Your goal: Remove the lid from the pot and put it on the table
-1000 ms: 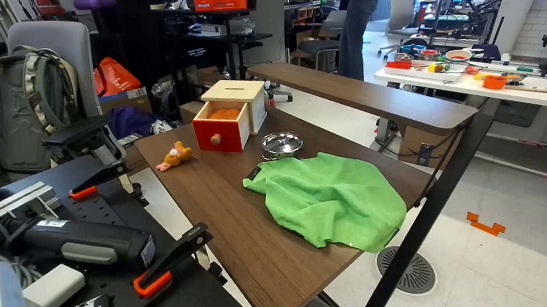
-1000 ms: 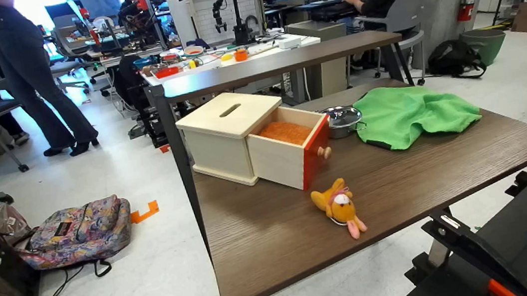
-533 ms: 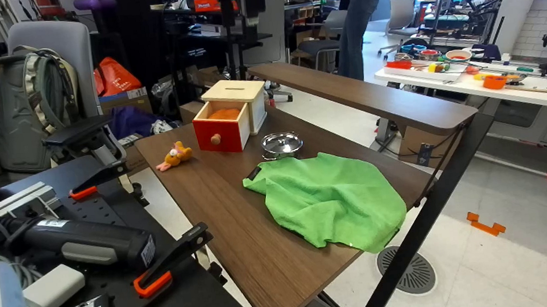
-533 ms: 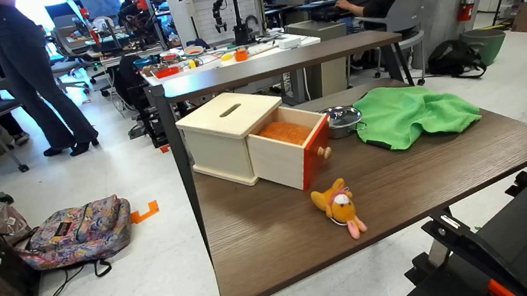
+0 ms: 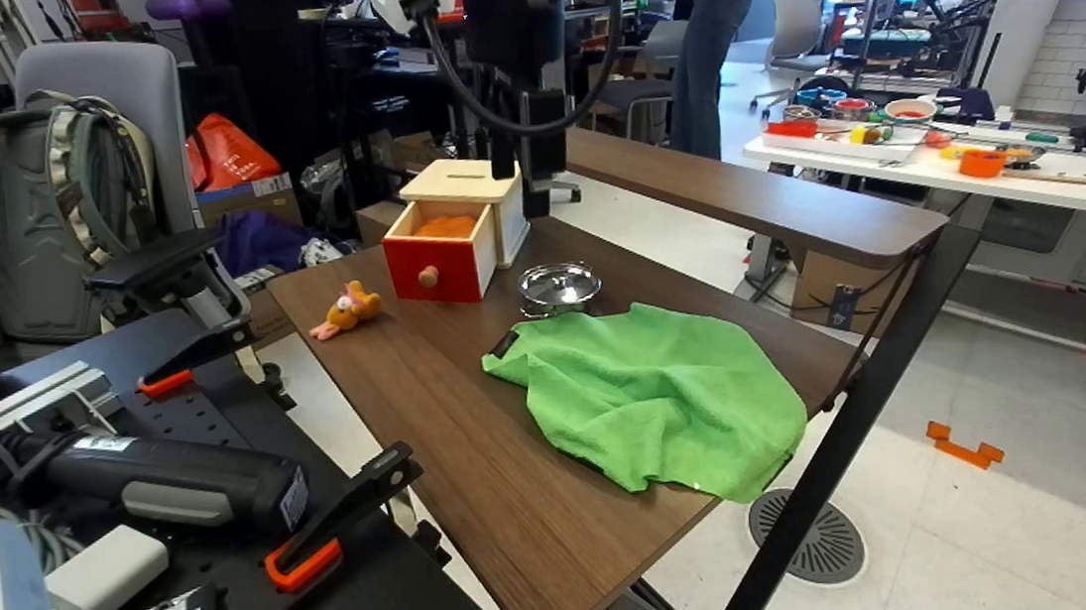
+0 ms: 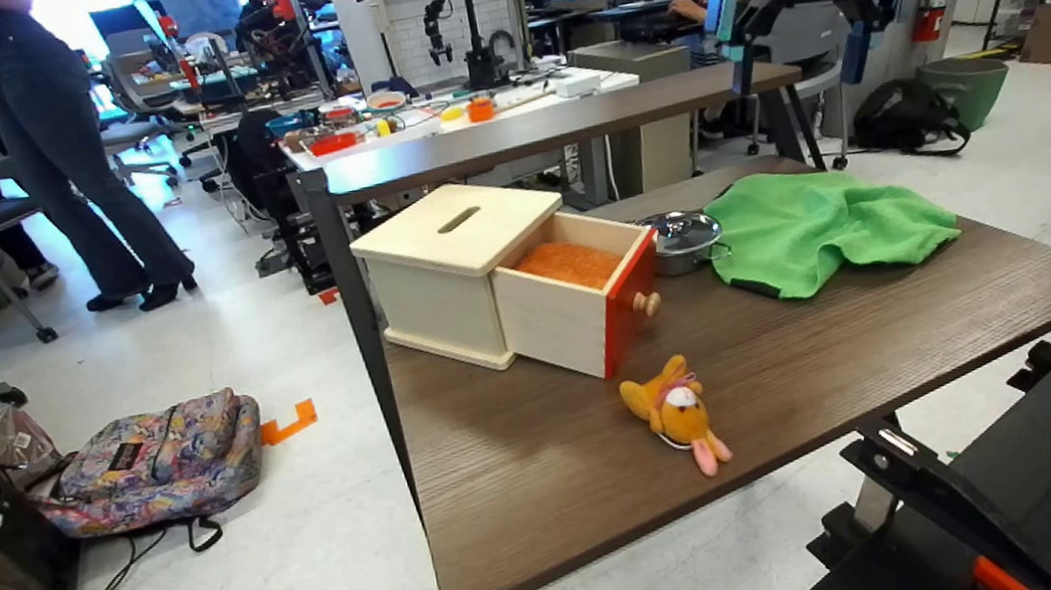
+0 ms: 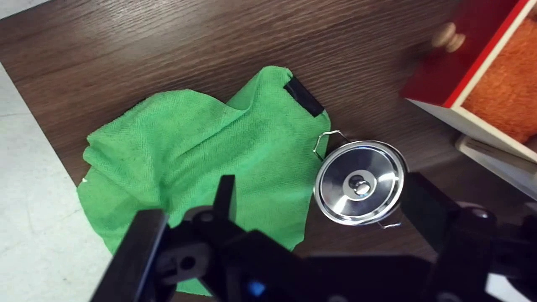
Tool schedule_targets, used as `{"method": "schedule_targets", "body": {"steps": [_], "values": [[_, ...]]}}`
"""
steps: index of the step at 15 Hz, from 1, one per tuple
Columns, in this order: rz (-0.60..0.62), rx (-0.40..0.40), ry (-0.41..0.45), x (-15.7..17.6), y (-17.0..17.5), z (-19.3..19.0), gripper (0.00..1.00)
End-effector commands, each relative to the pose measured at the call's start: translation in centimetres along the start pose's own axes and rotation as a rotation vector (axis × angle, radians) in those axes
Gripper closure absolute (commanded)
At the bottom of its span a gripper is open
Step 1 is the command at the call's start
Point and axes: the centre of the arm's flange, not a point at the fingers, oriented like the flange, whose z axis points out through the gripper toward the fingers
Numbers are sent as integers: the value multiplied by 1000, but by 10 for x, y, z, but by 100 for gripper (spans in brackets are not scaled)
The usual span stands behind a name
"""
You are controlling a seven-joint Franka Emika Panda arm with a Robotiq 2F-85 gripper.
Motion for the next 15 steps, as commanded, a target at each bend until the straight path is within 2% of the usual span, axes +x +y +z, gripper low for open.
{"method": "schedule_targets", "body": {"steps": [1, 9, 15], "values": [[58, -31, -7, 31, -8, 30, 0], [131, -48, -21, 68, -35, 69, 0], [173, -68, -3, 82, -57, 95, 0]]}}
